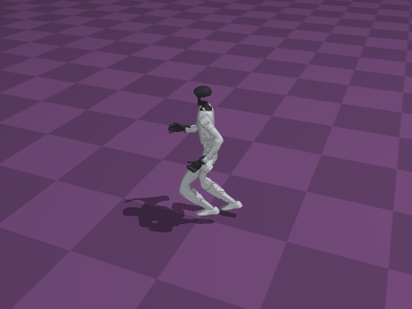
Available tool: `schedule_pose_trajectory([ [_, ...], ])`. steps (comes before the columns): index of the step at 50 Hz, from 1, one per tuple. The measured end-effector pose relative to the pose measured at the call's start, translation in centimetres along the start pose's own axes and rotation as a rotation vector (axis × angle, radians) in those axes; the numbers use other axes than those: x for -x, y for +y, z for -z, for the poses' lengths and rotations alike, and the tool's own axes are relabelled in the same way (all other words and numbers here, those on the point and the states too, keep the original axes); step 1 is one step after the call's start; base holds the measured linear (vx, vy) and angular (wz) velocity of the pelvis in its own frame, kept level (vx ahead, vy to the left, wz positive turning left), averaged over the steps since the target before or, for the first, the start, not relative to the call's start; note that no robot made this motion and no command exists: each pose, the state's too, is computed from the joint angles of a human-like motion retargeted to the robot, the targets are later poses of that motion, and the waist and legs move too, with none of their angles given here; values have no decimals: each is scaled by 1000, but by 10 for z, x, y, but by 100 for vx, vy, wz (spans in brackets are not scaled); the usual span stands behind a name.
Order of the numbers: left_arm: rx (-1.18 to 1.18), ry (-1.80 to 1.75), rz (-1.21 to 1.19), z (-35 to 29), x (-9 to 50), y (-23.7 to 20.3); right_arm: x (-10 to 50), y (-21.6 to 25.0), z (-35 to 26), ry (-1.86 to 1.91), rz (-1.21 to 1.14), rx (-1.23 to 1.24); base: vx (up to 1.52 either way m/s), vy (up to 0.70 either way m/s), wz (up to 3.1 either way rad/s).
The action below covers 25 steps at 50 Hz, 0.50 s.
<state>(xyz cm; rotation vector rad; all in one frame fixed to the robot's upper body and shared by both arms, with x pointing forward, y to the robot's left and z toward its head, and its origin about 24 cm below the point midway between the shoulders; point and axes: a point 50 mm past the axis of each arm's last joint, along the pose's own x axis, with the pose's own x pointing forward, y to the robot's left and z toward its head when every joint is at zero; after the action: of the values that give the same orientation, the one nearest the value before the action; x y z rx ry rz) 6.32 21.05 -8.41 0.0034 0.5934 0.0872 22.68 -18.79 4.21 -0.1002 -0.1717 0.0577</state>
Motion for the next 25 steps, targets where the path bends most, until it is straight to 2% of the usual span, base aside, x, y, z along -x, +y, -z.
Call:
schedule_pose_trajectory([
  [3, 20, 22, -35, 5, 24, 15, -1, 14, -20, -87, -106, -51, 139, 10, 40],
  [7, 32, -60, -44, -14, 19, 17, 9, 26, -15, -53, -195, -66, 128, 1, 23],
  [10, -29, -212, -62, -48, -7, 16, 28, 30, 16, 110, -184, -36, 122, -6, 7],
  [13, -66, -443, -108, -110, -57, 1, 49, 35, 65, 323, -137, 35, 114, -11, 26],
  [18, -42, -779, 64, -189, -58, -31, 112, 17, 104, 612, -106, 15, 120, -17, -61],
  [25, -59, -890, 337, -207, -35, -58, 175, -3, 129, 902, -12, 7, 95, -6, -69],
])
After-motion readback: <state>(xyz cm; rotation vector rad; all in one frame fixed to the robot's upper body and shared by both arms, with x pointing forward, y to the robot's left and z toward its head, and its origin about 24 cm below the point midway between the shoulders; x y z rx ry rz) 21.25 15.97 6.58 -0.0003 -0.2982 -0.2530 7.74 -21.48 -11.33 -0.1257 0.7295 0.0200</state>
